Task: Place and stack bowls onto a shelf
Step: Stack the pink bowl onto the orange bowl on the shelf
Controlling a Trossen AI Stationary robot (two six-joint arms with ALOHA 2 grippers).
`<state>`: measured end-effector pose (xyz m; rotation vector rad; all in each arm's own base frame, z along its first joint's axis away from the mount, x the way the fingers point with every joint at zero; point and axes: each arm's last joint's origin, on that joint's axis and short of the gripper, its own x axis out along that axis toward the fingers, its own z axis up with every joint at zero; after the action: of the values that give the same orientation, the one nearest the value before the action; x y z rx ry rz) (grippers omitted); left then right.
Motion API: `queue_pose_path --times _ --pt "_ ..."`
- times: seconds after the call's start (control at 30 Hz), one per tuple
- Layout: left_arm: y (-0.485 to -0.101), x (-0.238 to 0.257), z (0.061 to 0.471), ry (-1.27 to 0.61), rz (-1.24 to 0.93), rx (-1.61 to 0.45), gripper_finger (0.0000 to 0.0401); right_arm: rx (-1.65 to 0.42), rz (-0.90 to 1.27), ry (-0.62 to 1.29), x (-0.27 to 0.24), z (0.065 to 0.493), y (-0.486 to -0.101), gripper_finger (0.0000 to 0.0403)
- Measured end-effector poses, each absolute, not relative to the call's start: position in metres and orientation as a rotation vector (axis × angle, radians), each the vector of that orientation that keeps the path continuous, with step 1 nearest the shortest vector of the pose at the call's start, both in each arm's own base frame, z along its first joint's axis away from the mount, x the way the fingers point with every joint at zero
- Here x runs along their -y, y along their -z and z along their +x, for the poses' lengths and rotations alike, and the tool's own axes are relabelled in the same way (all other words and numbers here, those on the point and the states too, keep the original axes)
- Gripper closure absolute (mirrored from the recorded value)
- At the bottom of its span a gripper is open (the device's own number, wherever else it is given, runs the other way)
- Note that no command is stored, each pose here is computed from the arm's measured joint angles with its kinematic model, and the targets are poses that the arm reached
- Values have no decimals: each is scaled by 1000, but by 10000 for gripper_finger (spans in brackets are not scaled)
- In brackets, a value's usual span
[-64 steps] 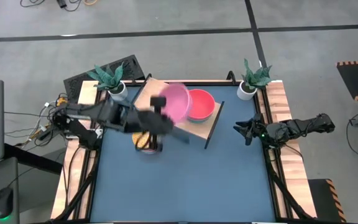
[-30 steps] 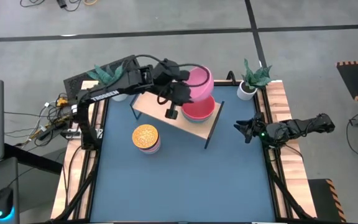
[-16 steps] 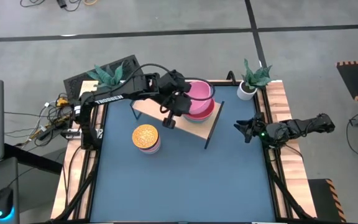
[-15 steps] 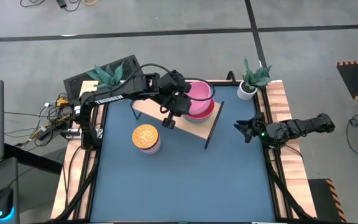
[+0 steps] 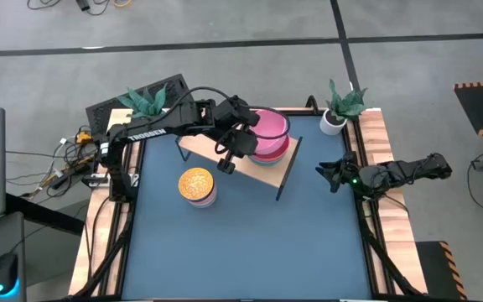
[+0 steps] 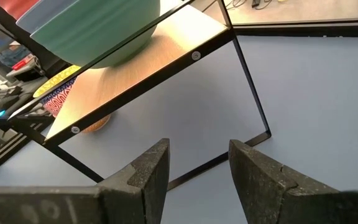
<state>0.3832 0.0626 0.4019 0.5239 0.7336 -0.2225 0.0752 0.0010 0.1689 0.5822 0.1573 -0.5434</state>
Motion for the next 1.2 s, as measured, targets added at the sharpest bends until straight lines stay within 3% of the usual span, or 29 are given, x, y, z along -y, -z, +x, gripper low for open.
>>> queue_pose_path --times 0.17,0.47,0.67,1.2 --pt "-402 -63 384 200 581 -738 389 -157 582 544 -1 75 -169 212" --pt "-403 -63 384 164 567 -746 310 -157 581 544 -1 75 -169 212" --pt "-406 -64 387 120 564 -719 278 -158 580 544 -1 75 -169 212" --pt "-461 -63 377 -5 474 -496 273 -159 573 544 -1 75 -169 212"
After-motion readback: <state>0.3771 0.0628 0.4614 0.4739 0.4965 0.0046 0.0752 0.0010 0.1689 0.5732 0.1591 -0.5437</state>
